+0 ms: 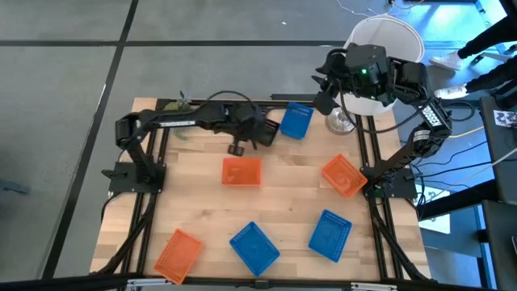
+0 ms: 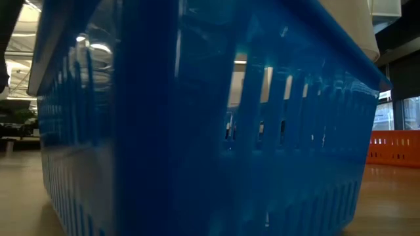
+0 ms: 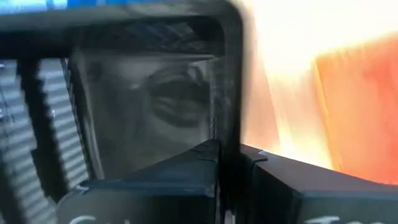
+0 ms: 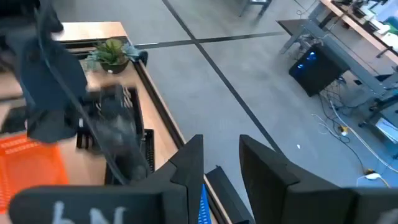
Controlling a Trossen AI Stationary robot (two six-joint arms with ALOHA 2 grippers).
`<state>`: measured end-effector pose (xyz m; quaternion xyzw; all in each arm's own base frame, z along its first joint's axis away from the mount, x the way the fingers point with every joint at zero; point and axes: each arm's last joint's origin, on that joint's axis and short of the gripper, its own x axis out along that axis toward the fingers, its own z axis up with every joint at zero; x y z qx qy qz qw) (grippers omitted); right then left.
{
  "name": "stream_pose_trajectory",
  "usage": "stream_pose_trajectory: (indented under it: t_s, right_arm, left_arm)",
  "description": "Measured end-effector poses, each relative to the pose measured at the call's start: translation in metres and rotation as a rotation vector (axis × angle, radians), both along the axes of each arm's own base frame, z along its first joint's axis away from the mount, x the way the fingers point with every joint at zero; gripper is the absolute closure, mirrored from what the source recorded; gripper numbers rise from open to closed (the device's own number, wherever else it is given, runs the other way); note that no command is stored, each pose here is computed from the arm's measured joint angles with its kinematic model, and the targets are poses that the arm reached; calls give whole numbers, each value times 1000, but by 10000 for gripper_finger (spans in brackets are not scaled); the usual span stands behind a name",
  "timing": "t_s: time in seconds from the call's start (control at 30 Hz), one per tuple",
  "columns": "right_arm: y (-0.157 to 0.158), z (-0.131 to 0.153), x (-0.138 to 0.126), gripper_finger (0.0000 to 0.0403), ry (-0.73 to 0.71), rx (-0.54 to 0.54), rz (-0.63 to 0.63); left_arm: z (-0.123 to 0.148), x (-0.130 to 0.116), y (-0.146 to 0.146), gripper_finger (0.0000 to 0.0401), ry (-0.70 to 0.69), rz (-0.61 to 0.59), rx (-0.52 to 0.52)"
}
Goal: Stack baskets by color
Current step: Stack the bottom black bin on the stacked black bin
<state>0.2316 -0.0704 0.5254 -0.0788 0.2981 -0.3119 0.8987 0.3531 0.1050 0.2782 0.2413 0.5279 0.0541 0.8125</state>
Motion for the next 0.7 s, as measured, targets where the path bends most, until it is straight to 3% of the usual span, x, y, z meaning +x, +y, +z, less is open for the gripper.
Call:
stream_pose_trajectory:
  t_s: [0.27, 0.7]
  right_arm:
    - [-4, 0, -1, 301, -5, 8, -12]
    - [-5, 0, -1, 301, -14, 24, -5]
  left_arm:
    - [-44, 29, 17, 401, 12, -37, 4]
    - [-82, 36, 23, 401, 145, -93, -20]
